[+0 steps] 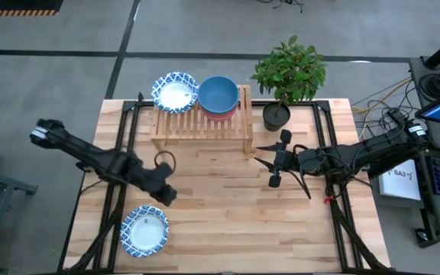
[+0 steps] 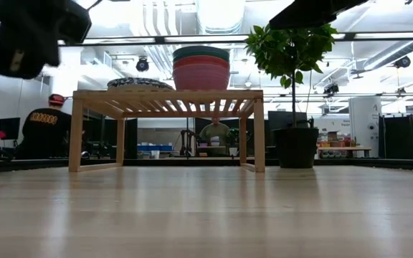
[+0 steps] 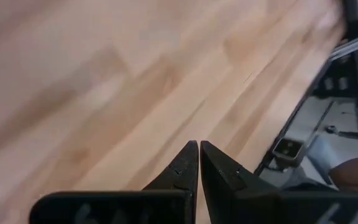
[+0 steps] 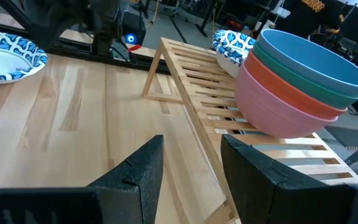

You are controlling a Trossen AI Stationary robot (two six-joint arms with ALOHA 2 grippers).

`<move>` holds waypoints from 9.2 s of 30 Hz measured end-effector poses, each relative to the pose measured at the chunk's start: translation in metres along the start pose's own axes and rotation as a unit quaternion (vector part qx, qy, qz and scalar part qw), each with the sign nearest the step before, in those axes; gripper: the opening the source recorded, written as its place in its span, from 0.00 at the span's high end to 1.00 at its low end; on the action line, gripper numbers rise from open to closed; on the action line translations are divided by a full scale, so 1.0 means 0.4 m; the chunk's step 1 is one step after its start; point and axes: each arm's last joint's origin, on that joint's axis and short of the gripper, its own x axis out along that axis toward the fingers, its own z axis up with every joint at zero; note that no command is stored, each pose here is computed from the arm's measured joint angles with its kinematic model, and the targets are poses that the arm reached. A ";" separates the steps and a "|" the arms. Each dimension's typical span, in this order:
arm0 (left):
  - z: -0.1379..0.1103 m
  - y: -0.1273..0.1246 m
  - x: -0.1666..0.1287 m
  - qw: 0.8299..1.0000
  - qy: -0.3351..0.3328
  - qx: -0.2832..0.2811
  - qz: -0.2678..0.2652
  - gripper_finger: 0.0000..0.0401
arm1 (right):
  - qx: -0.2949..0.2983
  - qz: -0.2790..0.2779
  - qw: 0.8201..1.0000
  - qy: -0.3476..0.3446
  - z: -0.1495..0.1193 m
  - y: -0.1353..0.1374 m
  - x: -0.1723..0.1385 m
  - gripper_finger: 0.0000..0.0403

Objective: Place and stack bowls onto a shelf
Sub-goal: Stack the white bowl on the top of the other white bowl on the shelf, then return to Home Position

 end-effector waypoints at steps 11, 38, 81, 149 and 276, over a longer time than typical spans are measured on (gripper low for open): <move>-0.066 -0.005 0.096 0.986 0.112 -0.095 0.073 1.00 | 0.001 0.001 1.000 0.005 -0.003 0.000 0.000 0.63; -0.235 -0.172 0.240 0.945 0.164 -0.084 0.271 0.67 | -0.005 0.002 1.000 0.014 -0.008 0.001 0.000 0.63; -0.238 -0.208 0.207 0.939 0.208 0.234 0.141 1.00 | -0.002 0.004 1.000 0.023 -0.013 0.002 0.000 0.63; 0.570 -0.024 -0.342 0.768 0.017 0.448 0.458 1.00 | -0.021 0.004 0.999 0.033 -0.018 0.003 -0.001 0.63; 0.064 0.388 -0.053 0.766 -0.482 0.404 -0.137 0.89 | 0.066 -0.005 0.976 -0.207 -0.268 -0.197 -0.278 0.80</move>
